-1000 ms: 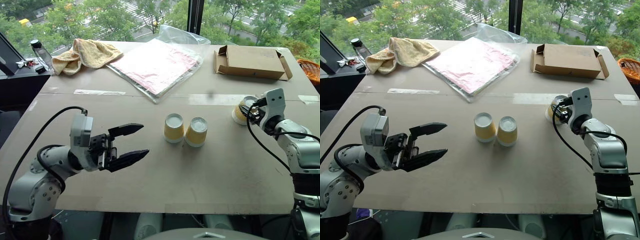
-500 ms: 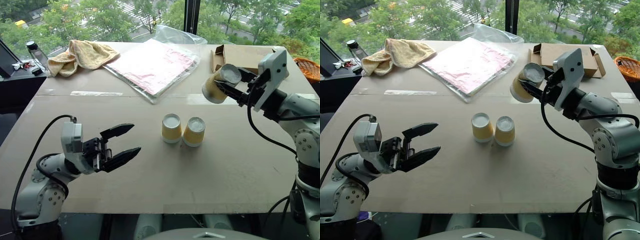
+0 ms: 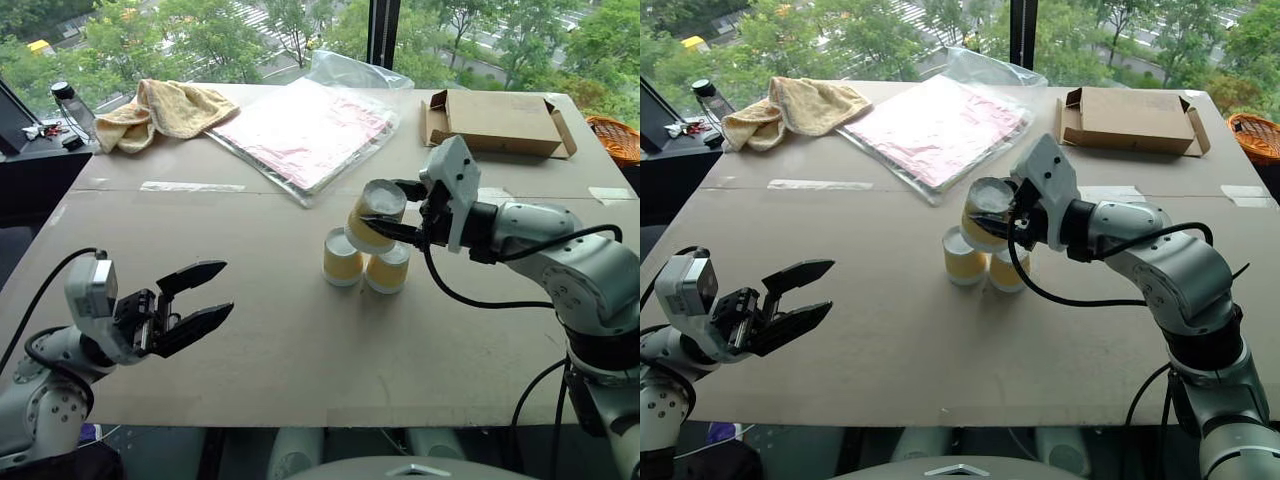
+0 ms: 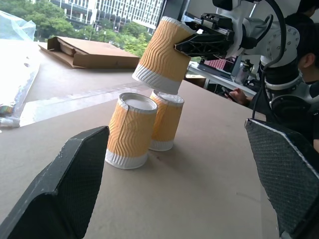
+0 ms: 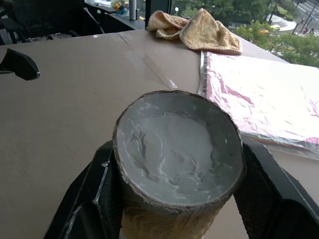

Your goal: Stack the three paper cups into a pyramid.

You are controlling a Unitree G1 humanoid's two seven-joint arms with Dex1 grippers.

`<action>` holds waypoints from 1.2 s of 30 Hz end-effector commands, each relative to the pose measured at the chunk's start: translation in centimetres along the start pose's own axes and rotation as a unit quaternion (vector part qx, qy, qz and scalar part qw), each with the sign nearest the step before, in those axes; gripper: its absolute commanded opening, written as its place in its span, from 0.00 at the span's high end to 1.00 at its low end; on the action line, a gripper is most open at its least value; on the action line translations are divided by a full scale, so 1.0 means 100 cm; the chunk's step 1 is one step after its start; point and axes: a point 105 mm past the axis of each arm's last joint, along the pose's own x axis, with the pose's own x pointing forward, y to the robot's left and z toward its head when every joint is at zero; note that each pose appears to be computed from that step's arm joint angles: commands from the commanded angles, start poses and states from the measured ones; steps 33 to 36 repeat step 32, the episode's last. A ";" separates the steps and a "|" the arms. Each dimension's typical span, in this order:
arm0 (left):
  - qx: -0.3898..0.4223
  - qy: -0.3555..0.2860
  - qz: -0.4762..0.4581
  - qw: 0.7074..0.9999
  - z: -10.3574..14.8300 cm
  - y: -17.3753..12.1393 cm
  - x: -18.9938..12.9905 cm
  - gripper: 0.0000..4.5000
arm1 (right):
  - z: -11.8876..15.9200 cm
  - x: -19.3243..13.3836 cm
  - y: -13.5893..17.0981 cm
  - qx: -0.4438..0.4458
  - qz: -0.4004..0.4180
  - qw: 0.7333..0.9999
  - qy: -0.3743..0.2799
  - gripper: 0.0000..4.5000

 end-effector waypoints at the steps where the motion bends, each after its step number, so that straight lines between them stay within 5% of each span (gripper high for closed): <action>1: 0.014 -0.010 -0.004 1.000 0.008 -0.005 0.001 0.00 | 0.001 0.002 -0.001 -0.016 -0.007 1.000 -0.005 0.51; 5: 0.012 -0.009 -0.004 1.000 0.007 -0.005 0.003 0.00 | -0.005 0.003 0.001 -0.008 0.002 1.000 0.001 0.07; 6: 0.012 -0.008 -0.003 1.000 0.007 -0.004 0.004 0.00 | -0.006 0.003 0.002 -0.012 0.003 1.000 0.003 0.02; 16: 0.006 0.046 0.026 0.999 -0.020 0.001 0.023 0.00 | 0.022 -0.060 0.005 -0.053 -0.020 0.995 -0.076 0.02; 29: 0.020 0.112 0.087 0.990 -0.039 0.034 0.017 0.00 | -0.103 -0.172 0.036 0.068 -0.150 0.984 0.066 0.02; 36: 0.018 0.140 0.081 0.987 -0.047 0.037 0.016 0.00 | -0.119 -0.180 0.038 0.071 -0.162 0.981 0.084 0.02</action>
